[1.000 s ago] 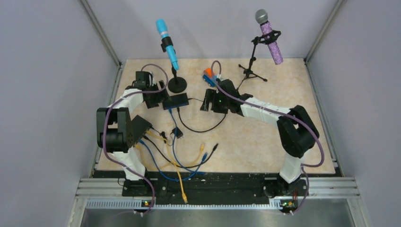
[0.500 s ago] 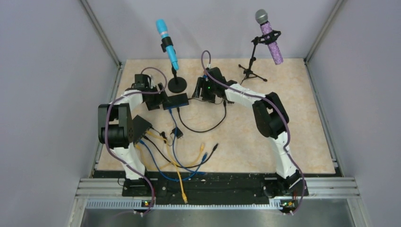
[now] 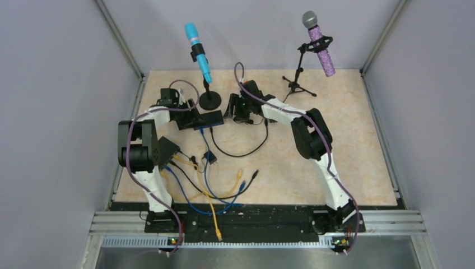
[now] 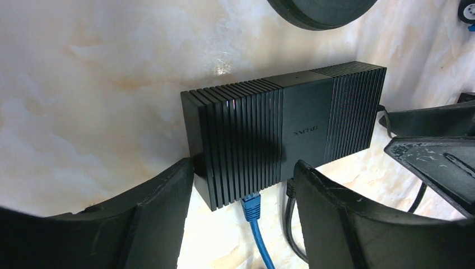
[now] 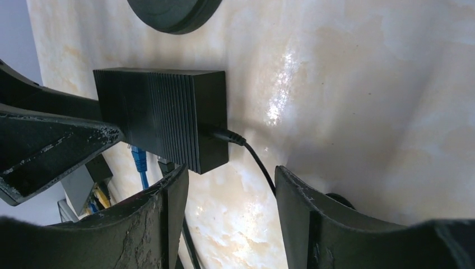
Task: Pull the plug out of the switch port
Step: Move the switch port to the center of the board.
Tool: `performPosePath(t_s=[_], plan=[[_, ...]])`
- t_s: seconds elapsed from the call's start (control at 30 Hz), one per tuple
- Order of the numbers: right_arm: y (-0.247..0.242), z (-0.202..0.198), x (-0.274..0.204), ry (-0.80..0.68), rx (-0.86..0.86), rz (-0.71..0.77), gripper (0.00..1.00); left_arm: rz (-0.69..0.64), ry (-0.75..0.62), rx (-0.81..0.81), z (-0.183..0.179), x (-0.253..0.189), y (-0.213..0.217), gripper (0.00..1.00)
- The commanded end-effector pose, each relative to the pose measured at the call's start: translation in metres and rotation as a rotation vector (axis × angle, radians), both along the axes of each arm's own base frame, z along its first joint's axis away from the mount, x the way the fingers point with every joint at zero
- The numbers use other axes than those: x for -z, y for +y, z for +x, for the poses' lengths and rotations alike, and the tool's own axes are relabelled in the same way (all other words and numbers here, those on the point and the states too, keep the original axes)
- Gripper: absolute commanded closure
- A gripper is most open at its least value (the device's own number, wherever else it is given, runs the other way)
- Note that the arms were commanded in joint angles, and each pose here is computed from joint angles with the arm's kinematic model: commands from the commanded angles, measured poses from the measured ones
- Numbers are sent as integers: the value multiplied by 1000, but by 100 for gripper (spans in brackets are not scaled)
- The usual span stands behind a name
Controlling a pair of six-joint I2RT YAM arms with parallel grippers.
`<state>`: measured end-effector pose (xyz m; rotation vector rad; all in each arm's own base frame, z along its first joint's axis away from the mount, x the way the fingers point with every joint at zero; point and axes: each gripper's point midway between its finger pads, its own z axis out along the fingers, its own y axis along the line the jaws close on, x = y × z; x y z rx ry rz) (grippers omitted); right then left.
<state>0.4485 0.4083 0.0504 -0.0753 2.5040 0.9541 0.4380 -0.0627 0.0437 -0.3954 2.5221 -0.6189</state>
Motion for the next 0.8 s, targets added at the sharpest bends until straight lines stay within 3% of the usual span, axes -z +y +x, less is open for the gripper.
performPosePath(t_s=[0.0, 0.2, 0.77], plan=[[23, -1, -19, -46, -68, 52, 43, -47, -51, 48, 10, -7, -8, 31], [23, 1, -16, -67, -106, 30, 40, -126, -72, 106, 7, -12, -24, 38], [-35, -33, -15, -118, -101, -41, 36, -154, -84, 249, -17, -16, -76, 38]])
